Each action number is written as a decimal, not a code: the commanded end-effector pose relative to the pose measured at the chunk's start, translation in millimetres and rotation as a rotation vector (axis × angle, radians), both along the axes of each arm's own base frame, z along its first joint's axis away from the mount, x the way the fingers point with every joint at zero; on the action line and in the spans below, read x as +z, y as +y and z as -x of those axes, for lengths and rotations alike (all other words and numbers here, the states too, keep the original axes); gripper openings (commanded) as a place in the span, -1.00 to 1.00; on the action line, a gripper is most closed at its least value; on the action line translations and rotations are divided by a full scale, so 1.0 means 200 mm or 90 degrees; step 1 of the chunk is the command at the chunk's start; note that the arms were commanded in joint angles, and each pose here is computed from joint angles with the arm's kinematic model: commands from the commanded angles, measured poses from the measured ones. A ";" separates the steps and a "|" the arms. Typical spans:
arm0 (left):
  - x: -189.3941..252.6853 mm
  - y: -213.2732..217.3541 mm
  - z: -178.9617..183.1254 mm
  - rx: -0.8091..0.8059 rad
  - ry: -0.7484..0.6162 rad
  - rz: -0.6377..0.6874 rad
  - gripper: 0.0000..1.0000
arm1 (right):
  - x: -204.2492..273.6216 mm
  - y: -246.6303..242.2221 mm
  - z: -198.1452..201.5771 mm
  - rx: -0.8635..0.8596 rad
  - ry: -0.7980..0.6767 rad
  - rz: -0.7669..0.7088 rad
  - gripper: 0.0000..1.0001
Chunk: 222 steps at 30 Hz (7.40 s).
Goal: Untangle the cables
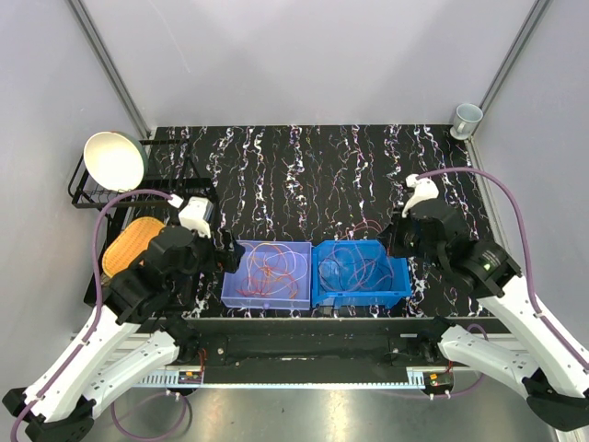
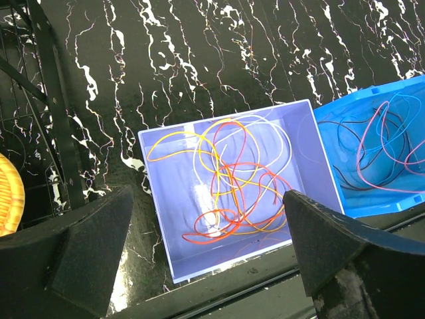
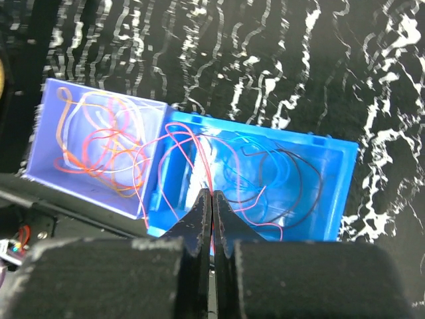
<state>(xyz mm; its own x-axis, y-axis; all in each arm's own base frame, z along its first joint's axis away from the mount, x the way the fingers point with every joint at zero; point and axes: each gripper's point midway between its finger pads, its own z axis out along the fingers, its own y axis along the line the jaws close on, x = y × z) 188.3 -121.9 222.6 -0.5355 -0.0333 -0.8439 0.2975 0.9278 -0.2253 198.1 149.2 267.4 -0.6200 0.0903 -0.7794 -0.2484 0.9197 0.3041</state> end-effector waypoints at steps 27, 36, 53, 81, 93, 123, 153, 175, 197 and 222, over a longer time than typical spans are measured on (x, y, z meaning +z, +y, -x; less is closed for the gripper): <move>0.04 0.00 -0.03 0.015 -0.024 0.011 0.98 | -0.50 0.00 -0.08 -0.083 0.136 0.087 -1.00; 0.04 0.00 -0.03 0.016 -0.025 0.011 0.97 | -0.59 0.03 -0.11 -0.081 0.158 0.103 -1.00; 0.05 0.01 -0.03 0.016 -0.028 0.012 0.97 | -0.72 0.11 -0.22 -0.066 0.168 0.142 -1.00; 0.07 0.01 -0.02 0.016 -0.038 0.019 0.97 | -0.36 -0.03 -0.19 -0.145 0.104 0.113 0.18; 0.08 0.02 -0.01 0.020 -0.045 0.024 0.97 | -0.04 -0.09 -0.45 -0.229 -0.079 0.129 0.99; 0.14 0.05 0.02 0.023 -0.078 0.051 0.97 | -0.11 -0.66 -0.76 -0.353 -0.386 0.235 0.99; 0.12 0.06 0.01 0.032 -0.074 0.044 0.97 | -0.81 -0.78 -0.99 -0.268 -0.352 0.123 0.99; 0.07 0.13 -0.07 0.117 -0.057 0.006 0.97 | -0.82 -0.94 -1.01 -0.372 -0.322 0.136 0.99; -0.19 0.53 -0.42 0.395 -0.366 -0.143 0.97 | -0.82 -0.94 -1.02 -0.372 -0.323 0.135 0.99; -0.33 0.76 -0.72 0.450 -0.388 -0.100 0.97 | -0.83 -0.94 -1.01 -0.372 -0.322 0.135 0.99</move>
